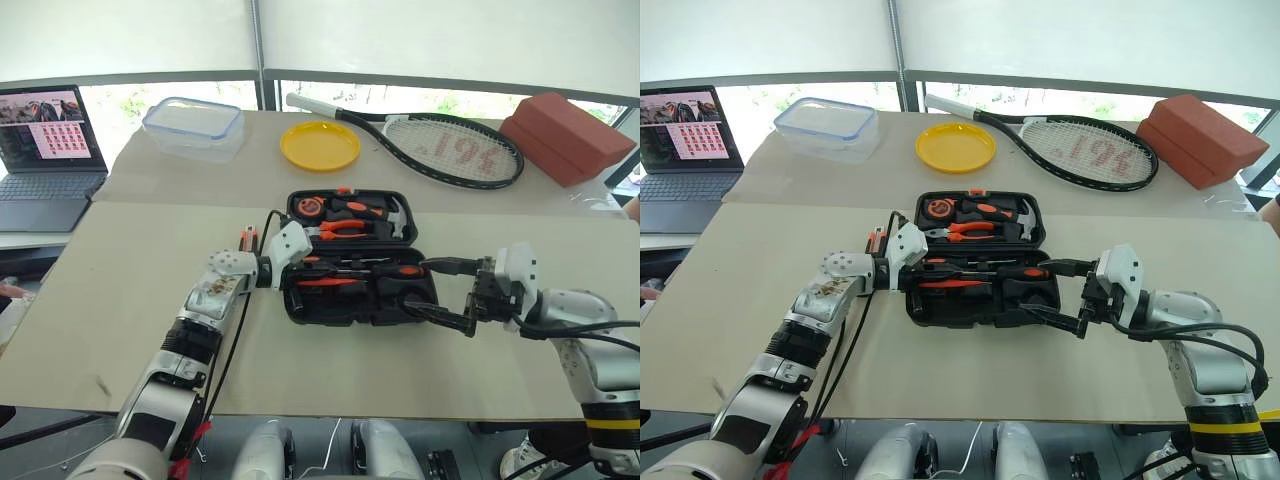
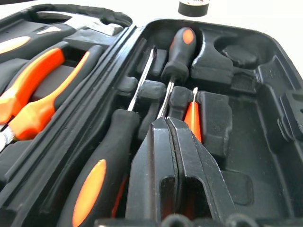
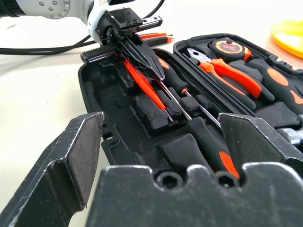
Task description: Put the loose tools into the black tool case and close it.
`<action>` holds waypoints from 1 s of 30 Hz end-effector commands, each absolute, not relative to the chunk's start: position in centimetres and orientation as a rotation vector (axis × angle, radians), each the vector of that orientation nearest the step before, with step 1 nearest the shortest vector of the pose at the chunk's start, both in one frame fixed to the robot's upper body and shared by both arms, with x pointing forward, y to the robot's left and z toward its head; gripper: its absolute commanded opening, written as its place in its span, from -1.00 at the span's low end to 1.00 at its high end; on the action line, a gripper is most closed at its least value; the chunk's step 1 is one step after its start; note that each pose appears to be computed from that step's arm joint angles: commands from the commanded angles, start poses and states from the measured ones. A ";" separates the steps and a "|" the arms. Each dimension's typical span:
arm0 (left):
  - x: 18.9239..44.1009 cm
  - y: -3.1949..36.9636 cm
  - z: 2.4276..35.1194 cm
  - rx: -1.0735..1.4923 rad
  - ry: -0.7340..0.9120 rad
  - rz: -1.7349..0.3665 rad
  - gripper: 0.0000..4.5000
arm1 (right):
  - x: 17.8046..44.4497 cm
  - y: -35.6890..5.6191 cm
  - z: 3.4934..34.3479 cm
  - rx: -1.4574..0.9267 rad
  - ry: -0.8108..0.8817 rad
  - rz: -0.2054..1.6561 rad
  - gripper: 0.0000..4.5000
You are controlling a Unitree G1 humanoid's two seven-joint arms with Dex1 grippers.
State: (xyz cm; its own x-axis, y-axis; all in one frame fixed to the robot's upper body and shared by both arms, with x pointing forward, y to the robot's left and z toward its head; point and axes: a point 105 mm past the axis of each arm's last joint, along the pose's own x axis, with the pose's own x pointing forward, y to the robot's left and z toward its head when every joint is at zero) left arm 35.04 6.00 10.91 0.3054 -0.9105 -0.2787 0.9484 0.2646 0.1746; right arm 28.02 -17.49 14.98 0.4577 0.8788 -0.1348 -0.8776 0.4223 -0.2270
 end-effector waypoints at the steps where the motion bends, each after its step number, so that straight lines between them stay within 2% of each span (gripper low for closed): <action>1: 34.1 6.3 8.3 0.362 0.232 -1.283 -0.98 | 28.0 -18.0 16.0 -0.297 -0.063 1.076 1.00; 10: 33.3 7.2 5.7 0.398 0.415 -1.263 -0.98 | 28.2 -17.5 16.2 -0.293 -0.072 1.081 1.00; 15: 34.0 7.0 6.1 0.361 0.406 -1.199 -0.98 | 28.4 -17.2 16.3 -0.292 -0.078 1.087 1.00; 19: 33.5 7.0 7.8 0.355 0.320 -1.215 -0.98 | 28.2 -17.1 16.4 -0.283 -0.089 1.097 1.00; 24: 33.0 9.4 13.8 0.283 0.008 -1.089 -0.98 | 27.9 -17.9 16.8 -0.295 -0.145 1.098 1.00; 26: 31.8 12.5 15.4 0.242 -0.065 -0.988 -0.75 | 27.7 -19.2 16.9 -0.328 -0.194 1.064 1.00; 27: 31.1 14.5 15.8 0.237 -0.100 -0.906 -0.71 | 27.6 -19.9 16.9 -0.358 -0.225 1.040 1.00; 30: 28.9 19.2 15.7 0.268 -0.127 -0.699 -0.18 | 27.0 -21.4 17.3 -0.382 -0.334 0.999 1.00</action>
State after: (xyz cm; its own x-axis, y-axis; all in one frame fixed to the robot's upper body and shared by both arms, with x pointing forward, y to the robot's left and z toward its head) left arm 29.71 18.16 13.77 0.7223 -0.6895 -0.0546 0.6822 0.6972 0.2203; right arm 27.52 -20.79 15.69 0.5110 0.8594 0.0163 -0.7928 0.4786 -0.3773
